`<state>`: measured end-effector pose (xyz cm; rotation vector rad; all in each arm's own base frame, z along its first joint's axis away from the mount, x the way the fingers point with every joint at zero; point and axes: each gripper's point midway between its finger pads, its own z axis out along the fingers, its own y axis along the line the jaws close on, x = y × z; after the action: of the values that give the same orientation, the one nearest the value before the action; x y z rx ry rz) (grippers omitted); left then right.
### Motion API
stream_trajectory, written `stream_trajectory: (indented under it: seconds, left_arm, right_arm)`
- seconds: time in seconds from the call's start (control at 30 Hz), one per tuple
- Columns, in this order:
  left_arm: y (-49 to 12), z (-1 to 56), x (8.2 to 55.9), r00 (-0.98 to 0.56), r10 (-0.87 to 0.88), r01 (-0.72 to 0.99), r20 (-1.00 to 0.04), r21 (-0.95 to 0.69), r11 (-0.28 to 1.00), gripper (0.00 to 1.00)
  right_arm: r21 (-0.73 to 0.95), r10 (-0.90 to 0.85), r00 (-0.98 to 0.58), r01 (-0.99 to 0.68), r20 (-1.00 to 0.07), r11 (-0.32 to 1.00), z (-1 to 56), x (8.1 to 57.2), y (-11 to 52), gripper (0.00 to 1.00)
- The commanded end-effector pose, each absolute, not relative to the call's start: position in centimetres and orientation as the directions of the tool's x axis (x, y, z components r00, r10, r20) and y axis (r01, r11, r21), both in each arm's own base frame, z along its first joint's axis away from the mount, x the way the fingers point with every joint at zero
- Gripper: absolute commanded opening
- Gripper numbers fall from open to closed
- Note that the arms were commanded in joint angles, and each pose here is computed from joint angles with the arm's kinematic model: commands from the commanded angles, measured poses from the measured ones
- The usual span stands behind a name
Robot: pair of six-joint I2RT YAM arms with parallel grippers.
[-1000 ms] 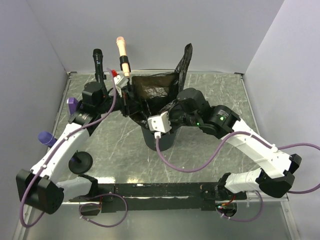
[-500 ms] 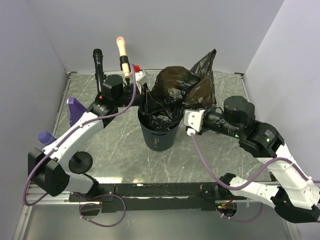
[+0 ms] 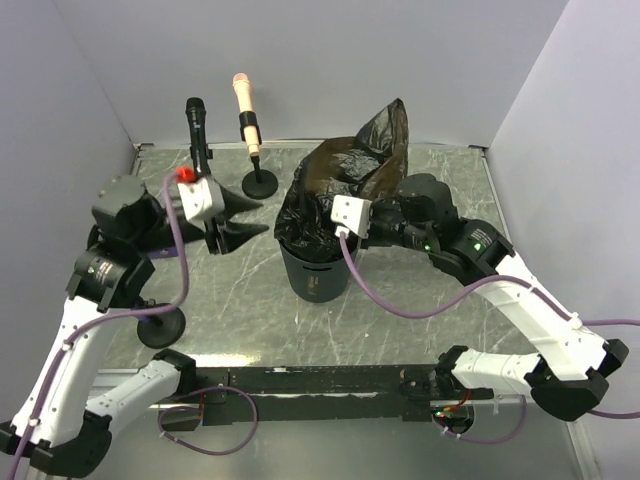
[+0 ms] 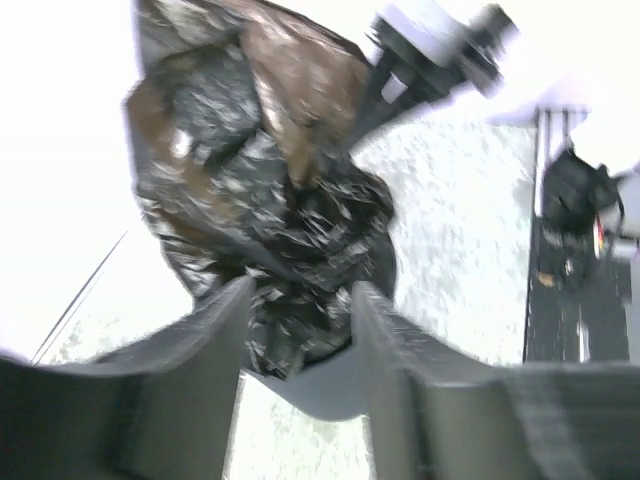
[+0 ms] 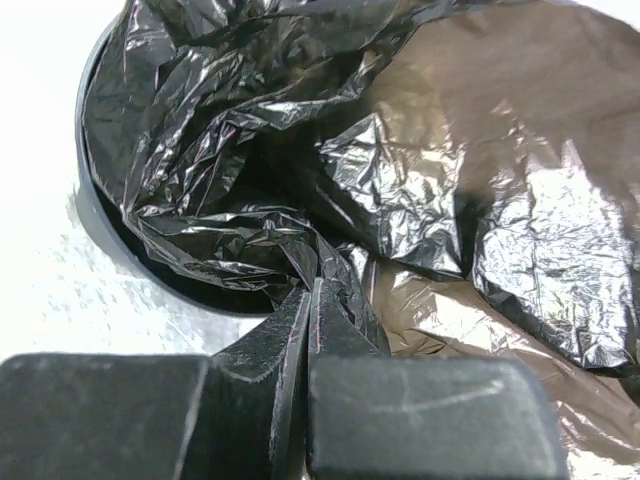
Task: Put the trash bags into the trash bin
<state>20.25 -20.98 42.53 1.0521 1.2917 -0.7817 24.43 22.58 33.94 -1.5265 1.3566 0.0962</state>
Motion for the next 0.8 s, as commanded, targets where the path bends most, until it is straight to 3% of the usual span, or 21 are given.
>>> stream_trajectory:
  seconds: [0.0, 0.27, 0.43, 0.6, 0.77]
  left_arm:
    - [-22.1, 35.3, 21.0, 0.104, 0.214, 0.955, -0.971, 0.157, 0.250, 0.42]
    - [-25.8, 33.5, 24.6, 0.111, 0.173, 0.973, -0.979, 0.142, 0.180, 0.20]
    - [-28.6, 30.4, 25.1, 0.110, 0.215, 0.986, -0.970, 0.133, 0.096, 0.17]
    - [-30.6, 28.5, 27.6, 0.111, 0.189, 0.980, -0.976, 0.139, 0.141, 0.11]
    - [-30.4, 29.6, 28.5, 0.066, 0.187, 0.973, -0.980, 0.105, 0.204, 0.18]
  right_arm:
    - [-0.621, -0.599, 0.369, -0.729, -0.710, 0.287, 38.0, 24.9, 23.3, 0.00]
    - [-0.602, -0.588, 0.355, -0.740, -0.727, 0.298, 38.4, 25.2, 23.8, 0.00]
    - [-0.577, -0.581, 0.316, -0.743, -0.750, 0.340, 38.2, 26.0, 24.2, 0.00]
    - [-0.517, -0.576, 0.264, -0.788, -0.774, 0.334, 35.9, 25.1, 24.3, 0.00]
    - [-0.511, -0.582, 0.253, -0.792, -0.772, 0.333, 35.1, 24.9, 24.1, 0.00]
